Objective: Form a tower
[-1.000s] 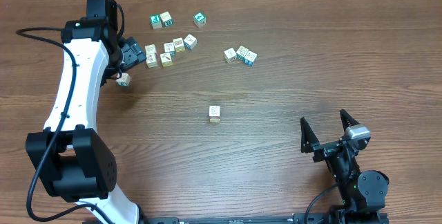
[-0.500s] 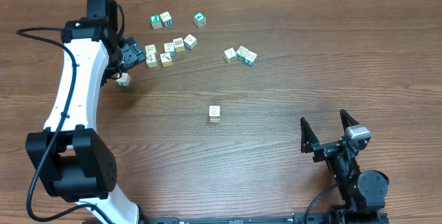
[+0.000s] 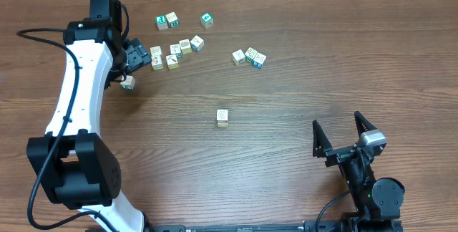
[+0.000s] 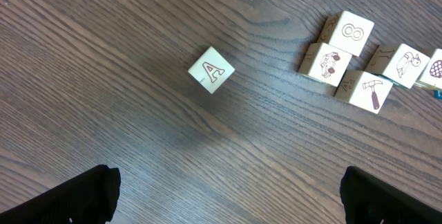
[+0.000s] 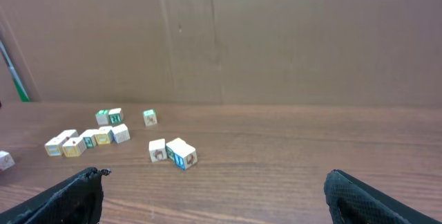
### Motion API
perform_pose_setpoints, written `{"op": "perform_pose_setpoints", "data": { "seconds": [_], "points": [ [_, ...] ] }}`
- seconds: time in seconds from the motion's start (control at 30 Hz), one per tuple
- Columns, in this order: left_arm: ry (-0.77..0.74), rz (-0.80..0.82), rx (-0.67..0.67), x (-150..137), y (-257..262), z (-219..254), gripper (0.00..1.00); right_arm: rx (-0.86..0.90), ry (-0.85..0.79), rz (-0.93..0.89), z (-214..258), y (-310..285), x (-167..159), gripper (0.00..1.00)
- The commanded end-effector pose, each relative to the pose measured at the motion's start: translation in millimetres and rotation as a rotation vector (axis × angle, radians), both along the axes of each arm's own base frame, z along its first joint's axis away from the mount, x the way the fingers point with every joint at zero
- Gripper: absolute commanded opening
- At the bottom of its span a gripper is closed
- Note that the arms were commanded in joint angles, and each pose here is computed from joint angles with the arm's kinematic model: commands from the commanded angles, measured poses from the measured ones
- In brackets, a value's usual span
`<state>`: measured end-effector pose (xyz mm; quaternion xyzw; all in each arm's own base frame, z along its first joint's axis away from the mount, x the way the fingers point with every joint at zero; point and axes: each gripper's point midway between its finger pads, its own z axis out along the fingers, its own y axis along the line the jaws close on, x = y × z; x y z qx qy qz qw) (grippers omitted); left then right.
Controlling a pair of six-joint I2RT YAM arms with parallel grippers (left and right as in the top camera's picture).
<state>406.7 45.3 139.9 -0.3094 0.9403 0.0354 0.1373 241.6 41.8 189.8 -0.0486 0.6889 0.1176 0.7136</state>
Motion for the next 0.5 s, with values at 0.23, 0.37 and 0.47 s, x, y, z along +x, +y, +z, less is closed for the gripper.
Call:
{"op": "perform_pose_setpoints", "data": {
  "seconds": [0.23,0.37,0.47],
  "points": [
    [-0.026,-0.013,0.003,2.1,-0.4,10.4,0.99,0.026,-0.001,0.003,-1.1,0.3,-0.1,1.00],
    [-0.026,-0.013,0.003,2.1,-0.3,10.4,1.00,0.031,0.001,0.004,-1.1,0.4,-0.2,1.00],
    [-0.026,-0.013,0.003,2.1,-0.4,10.4,1.00,0.077,0.019,0.015,-0.6,2.0,-1.0,1.00]
  ]
}}
